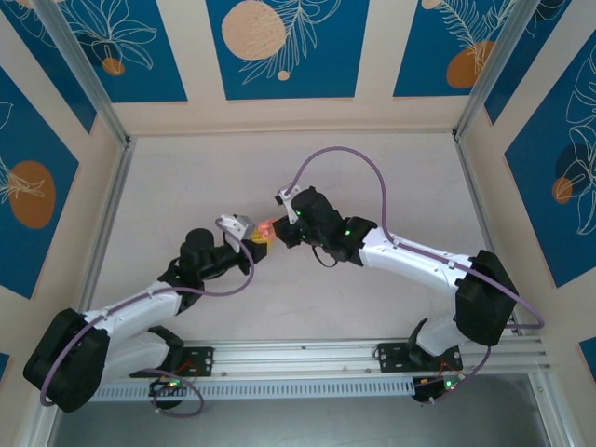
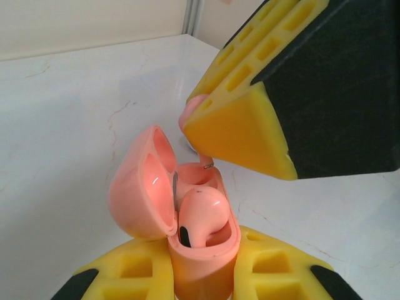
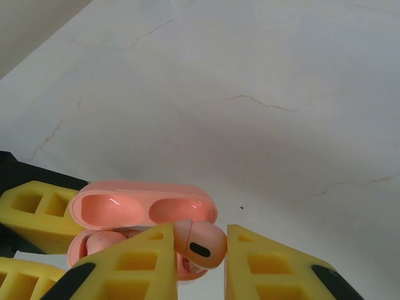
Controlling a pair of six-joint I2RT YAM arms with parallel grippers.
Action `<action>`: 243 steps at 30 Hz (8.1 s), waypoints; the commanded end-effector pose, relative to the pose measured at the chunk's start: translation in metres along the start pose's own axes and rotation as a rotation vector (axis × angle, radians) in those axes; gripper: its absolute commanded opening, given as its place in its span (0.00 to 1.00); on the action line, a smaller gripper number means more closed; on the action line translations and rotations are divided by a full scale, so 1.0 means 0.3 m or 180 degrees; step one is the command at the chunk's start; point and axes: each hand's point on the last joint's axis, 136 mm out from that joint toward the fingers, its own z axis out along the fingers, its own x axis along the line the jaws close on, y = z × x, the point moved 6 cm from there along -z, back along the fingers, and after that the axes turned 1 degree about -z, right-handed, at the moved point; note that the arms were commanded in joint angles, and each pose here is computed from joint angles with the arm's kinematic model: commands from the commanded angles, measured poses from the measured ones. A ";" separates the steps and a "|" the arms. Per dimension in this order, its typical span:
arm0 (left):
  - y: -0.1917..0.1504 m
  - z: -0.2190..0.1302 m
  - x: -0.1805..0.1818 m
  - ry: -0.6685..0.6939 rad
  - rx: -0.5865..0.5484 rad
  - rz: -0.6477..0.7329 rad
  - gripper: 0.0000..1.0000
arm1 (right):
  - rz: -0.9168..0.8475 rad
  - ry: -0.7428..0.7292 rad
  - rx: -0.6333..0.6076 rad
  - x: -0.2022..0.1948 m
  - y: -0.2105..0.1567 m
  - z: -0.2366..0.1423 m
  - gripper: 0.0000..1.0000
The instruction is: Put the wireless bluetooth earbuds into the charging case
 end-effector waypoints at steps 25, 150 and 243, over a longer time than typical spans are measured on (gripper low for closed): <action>0.113 -0.021 -0.018 0.0043 -0.0367 0.0171 0.17 | -0.0211 0.0400 0.0045 0.071 -0.033 -0.028 0.27; 0.012 -0.092 0.024 0.0515 -0.0151 0.0109 0.17 | 0.3034 0.0093 0.3294 -0.041 -0.648 -0.008 0.34; 0.103 -0.014 -0.081 -0.0320 -0.0768 0.0564 0.16 | 0.1220 0.1238 -0.0204 -0.053 0.117 -0.135 0.16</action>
